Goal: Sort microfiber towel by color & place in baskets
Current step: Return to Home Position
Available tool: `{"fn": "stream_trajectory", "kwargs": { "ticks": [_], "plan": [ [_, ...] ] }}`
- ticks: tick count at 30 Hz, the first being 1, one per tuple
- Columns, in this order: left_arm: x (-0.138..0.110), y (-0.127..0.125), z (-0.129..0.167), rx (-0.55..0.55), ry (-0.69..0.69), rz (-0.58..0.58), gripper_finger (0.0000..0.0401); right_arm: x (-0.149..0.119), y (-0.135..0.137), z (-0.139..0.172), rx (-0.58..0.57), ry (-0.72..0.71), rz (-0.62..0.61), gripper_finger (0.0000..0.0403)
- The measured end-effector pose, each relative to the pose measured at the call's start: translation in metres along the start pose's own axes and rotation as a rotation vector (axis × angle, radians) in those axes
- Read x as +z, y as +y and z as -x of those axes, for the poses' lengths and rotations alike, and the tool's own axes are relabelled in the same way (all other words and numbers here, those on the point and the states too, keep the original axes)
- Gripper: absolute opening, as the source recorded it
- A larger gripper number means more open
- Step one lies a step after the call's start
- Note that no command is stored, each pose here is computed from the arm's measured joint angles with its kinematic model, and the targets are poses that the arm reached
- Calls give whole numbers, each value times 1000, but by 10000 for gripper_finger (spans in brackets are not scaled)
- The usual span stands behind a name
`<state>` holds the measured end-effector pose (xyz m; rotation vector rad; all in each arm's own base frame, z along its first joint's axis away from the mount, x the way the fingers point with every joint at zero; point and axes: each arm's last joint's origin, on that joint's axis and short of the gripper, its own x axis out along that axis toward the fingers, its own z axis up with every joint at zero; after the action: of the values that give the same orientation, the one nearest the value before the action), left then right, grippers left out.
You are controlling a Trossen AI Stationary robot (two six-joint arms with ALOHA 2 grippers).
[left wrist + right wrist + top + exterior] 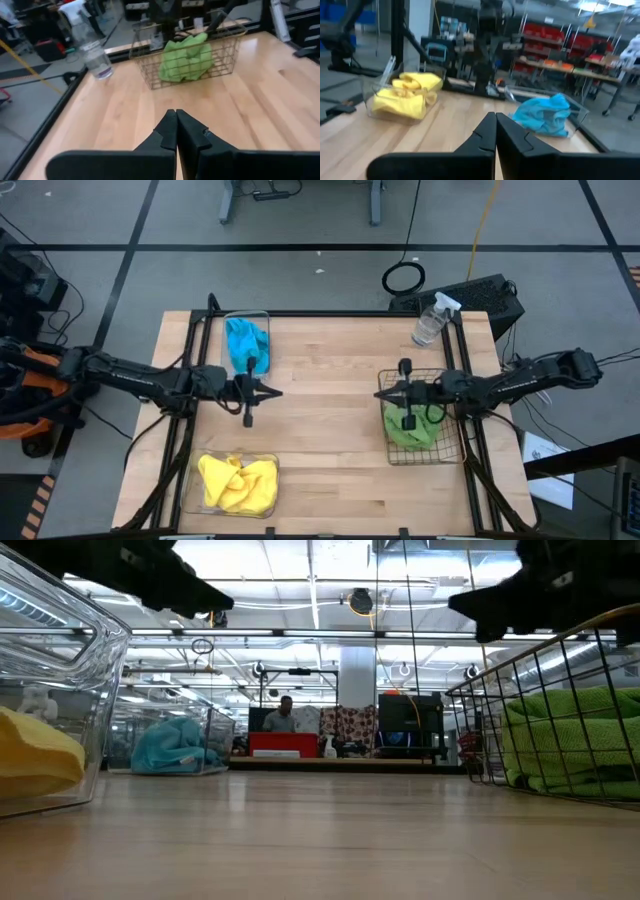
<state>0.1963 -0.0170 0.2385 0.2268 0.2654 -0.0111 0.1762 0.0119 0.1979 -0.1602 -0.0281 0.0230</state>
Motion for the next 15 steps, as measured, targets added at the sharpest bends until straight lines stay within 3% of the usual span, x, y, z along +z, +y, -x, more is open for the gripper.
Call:
{"fn": "stream_trajectory", "kwargs": {
  "ticks": [5,15],
  "plan": [
    [-7,3,16,57,-65,15,2,-7,0,21,-10,-64,-13,0],
    [-28,8,35,105,-115,108,2,-10,0,36,-6,-38,-18,0]
  ]
}}
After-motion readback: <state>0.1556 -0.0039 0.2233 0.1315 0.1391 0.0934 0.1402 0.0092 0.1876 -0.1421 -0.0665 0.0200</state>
